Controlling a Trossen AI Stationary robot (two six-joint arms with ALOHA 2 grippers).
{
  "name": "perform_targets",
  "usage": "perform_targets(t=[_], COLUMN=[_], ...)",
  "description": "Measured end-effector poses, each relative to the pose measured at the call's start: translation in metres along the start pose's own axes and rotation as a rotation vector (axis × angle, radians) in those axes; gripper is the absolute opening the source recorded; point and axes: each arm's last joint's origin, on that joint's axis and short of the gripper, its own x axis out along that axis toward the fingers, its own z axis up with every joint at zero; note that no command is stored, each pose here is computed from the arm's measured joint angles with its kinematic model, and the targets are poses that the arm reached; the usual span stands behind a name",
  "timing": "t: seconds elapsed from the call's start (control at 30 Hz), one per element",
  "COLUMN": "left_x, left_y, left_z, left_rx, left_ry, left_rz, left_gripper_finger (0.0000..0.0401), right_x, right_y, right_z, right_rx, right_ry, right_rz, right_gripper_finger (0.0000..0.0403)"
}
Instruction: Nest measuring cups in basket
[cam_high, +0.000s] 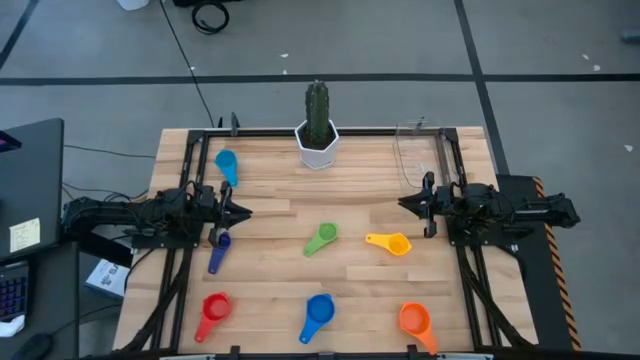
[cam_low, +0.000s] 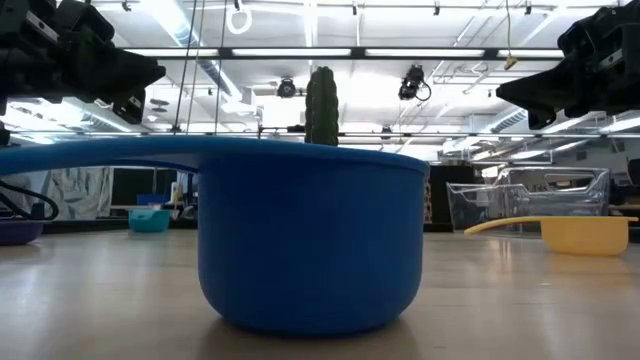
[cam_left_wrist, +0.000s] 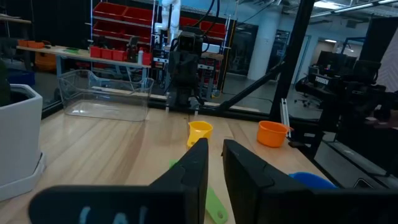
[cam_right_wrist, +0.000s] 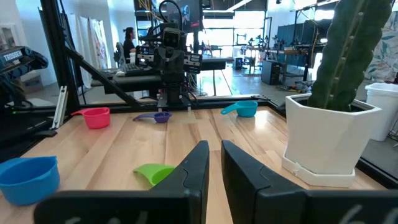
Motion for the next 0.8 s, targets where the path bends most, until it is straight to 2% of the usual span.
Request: perform_targets(t=[0.33,0.53,0.7,0.8], left_x=[0.000,0.000,0.000,0.000], left_y=[0.000,0.000,0.000,0.000], left_z=[0.000,0.000,0.000,0.000], left_rx=[-0.027,-0.027,-0.027,-0.027], left_ry=[-0.002,-0.001,-0.002,-0.002], left_rz=[0.000,0.000,0.000,0.000], left_gripper_finger=[0.0055,0.0055,0.0055,0.0055], right_x=[0.000,0.000,-0.008,-0.018], right_y=[0.000,0.000,-0.002,-0.003], right_z=[0.000,0.009,0.044,0.074], right_rx=[0.000,0.011,0.027,0.009], right_ry=[-0.005,-0.093,-0.254,-0.266], right_rz=[0.000,-0.005,-0.042,-0.044], right_gripper_finger=[0.0048,0.0048,0.0048,0.0048])
